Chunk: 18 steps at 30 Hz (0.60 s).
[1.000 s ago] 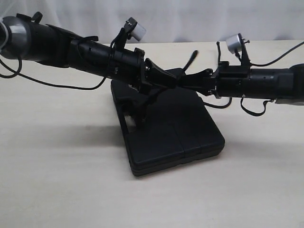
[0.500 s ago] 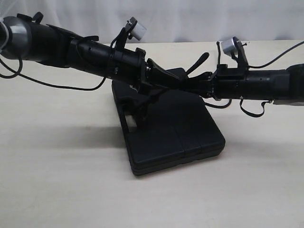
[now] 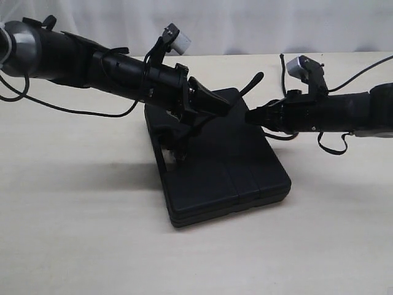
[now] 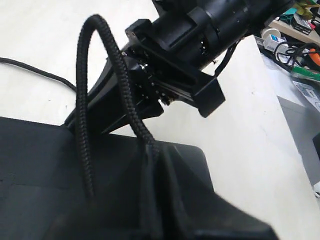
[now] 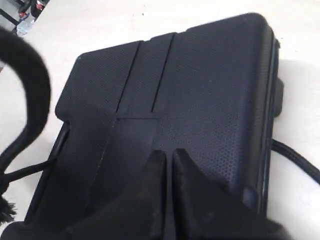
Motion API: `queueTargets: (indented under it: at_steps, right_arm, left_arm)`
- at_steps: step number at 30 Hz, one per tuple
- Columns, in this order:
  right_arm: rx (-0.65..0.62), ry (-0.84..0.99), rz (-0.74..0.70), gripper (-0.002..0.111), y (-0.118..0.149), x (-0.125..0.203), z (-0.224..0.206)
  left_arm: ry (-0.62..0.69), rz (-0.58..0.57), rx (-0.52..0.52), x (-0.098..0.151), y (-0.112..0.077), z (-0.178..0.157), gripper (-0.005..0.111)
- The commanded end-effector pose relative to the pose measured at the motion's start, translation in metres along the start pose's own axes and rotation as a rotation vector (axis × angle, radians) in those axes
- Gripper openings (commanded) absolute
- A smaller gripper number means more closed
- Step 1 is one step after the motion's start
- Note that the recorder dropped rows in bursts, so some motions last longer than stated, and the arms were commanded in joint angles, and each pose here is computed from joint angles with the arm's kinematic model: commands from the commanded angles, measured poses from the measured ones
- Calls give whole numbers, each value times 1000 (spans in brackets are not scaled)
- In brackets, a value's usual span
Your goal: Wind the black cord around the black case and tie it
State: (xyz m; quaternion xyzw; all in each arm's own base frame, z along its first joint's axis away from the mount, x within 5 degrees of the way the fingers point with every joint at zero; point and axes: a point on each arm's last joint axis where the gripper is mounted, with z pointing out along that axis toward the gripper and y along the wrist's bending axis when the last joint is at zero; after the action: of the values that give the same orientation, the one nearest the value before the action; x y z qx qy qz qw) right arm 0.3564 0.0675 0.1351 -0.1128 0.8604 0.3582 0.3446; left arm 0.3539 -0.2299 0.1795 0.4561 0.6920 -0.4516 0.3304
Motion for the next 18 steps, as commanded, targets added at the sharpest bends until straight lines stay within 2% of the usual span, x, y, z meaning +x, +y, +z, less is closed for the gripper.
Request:
queueTargets:
  at_steps: [1, 6, 9, 14, 18]
  right_arm:
    - [-69, -28, -5, 10, 6, -7, -1]
    - [-53, -47, 2, 40, 1, -14, -6]
    - [-78, -56, 38, 51, -5, -16, -14]
    - [-265, -93, 15, 51, 7, -19, -23]
    - [-273, -96, 17, 51, 7, -19, -22]
  left_arm:
    - [-6, 6, -3, -3, 0, 0, 0]
    - [-6, 7, 2, -3, -1, 0, 0]
    - [-4, 7, -2, -3, 0, 0, 0]
    - [-12, 2, -6, -3, 0, 0, 0]
    - [-12, 2, -6, -3, 0, 0, 0]
